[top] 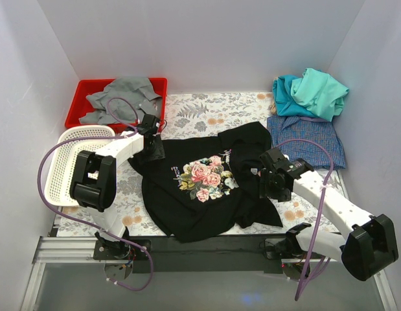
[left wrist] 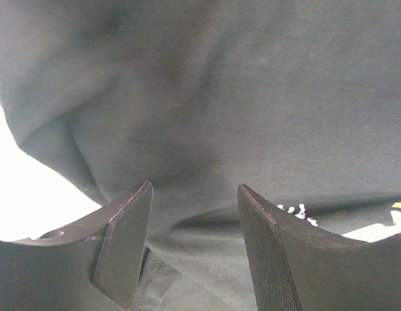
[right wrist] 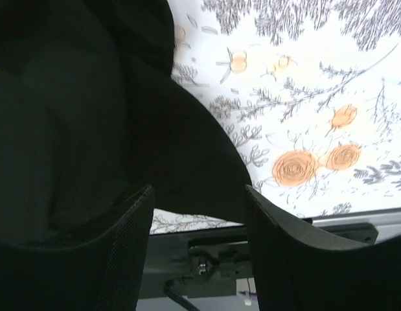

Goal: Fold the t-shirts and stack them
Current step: Flatten the tshirt out

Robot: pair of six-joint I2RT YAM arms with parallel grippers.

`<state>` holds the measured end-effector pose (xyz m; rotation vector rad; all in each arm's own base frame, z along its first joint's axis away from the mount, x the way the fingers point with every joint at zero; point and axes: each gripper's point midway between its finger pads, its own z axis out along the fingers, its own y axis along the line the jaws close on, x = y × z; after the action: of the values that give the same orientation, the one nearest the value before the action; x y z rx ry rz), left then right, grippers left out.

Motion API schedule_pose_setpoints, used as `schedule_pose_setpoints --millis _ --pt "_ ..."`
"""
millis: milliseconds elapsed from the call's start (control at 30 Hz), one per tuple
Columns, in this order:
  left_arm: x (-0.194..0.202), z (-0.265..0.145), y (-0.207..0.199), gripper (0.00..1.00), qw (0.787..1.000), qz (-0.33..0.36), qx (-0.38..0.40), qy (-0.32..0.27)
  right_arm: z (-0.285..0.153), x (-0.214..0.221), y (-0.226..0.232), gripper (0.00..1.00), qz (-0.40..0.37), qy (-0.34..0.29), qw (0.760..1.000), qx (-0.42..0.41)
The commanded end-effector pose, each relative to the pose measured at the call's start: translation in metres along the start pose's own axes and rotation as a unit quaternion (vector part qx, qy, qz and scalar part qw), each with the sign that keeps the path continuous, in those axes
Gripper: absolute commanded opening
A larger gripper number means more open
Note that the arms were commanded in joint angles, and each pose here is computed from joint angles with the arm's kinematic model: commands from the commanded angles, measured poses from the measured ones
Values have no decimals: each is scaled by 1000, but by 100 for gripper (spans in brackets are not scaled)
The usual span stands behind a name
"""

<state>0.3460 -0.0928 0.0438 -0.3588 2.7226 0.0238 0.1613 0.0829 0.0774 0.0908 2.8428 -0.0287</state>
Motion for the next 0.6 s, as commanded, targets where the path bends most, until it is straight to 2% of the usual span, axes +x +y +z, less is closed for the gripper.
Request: schedule_pose_setpoints --millis 0,267,400,567 --pt "-13 -5 -14 53 999 -3 33 -14 1 15 0 63 21 23 1000 -6" --pt "-15 -3 -18 53 999 -1 39 -14 26 26 -7 63 20 38 999 20" --pt "-17 -4 -21 53 999 -2 46 -15 32 11 -1 63 20 18 999 18" --pt "-20 -6 -21 53 999 -1 46 -19 42 10 4 63 28 43 998 32"
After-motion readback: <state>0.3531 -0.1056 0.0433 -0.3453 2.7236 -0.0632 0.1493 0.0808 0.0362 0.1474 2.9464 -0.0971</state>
